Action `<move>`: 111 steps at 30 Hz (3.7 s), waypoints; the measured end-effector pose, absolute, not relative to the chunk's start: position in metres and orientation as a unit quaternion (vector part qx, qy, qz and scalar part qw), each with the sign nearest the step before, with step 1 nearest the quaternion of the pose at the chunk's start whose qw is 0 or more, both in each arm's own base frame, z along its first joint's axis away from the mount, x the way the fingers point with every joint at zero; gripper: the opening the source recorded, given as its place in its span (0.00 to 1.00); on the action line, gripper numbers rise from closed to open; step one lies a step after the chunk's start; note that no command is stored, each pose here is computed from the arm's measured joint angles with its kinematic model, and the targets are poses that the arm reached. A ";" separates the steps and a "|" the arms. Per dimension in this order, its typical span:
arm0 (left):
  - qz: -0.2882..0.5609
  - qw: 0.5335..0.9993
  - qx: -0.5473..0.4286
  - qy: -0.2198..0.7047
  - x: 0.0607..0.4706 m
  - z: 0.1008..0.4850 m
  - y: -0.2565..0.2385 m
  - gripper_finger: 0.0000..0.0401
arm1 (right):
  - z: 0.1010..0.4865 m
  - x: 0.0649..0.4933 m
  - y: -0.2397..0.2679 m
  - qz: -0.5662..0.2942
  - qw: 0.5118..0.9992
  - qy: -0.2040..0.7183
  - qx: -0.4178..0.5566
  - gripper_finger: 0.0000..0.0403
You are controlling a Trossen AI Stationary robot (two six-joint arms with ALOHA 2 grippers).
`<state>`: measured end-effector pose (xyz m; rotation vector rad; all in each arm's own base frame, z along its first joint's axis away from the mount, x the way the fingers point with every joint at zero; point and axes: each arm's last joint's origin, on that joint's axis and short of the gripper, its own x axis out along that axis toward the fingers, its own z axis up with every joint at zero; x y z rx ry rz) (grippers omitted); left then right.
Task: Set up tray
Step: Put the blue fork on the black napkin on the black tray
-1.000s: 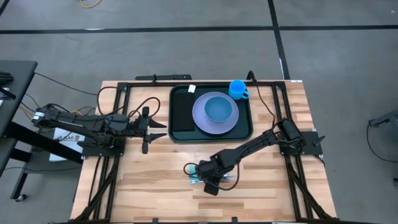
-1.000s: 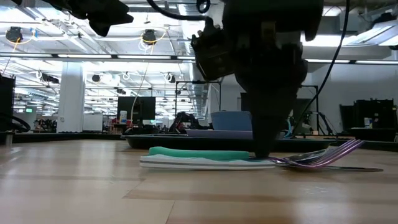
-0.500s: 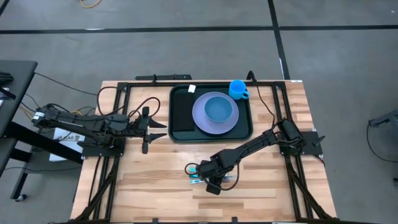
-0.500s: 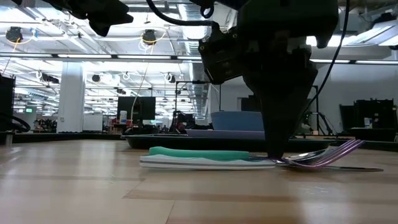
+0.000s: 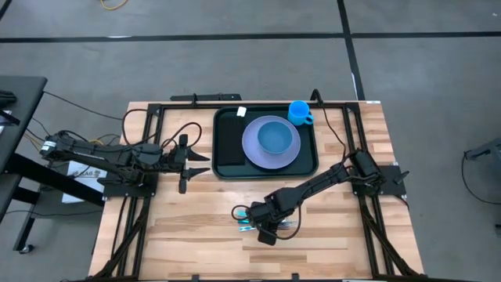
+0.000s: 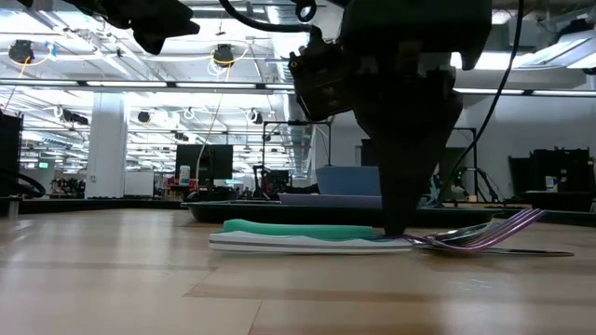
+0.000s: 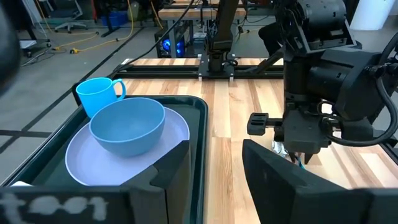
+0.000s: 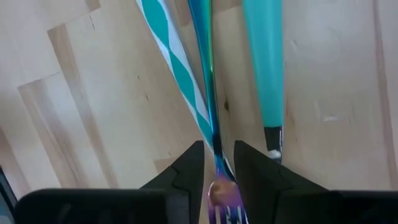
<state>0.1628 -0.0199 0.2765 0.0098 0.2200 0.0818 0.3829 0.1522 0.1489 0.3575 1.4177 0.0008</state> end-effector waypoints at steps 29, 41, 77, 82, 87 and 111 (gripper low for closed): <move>0.041 0.993 0.005 0.111 0.163 0.276 -0.020 0.34 | 0.142 0.380 0.146 -0.010 0.736 0.656 0.165 0.20; 0.041 0.993 0.004 0.110 0.163 0.276 -0.020 0.34 | 0.142 0.380 0.147 -0.006 0.737 0.654 0.171 0.19; 0.040 0.993 0.004 0.109 0.163 0.277 -0.020 0.34 | 0.159 0.385 0.148 -0.009 0.729 0.665 0.164 0.00; 0.040 0.993 0.004 0.109 0.163 0.277 -0.020 0.34 | 0.174 0.388 0.149 -0.007 0.727 0.668 0.156 0.00; 0.041 0.993 0.004 0.109 0.163 0.277 -0.020 0.34 | 0.186 0.388 0.149 -0.016 0.725 0.673 0.146 0.00; 0.041 0.993 0.004 0.110 0.163 0.276 -0.020 0.34 | 0.199 0.390 0.149 -0.012 0.729 0.672 0.130 0.00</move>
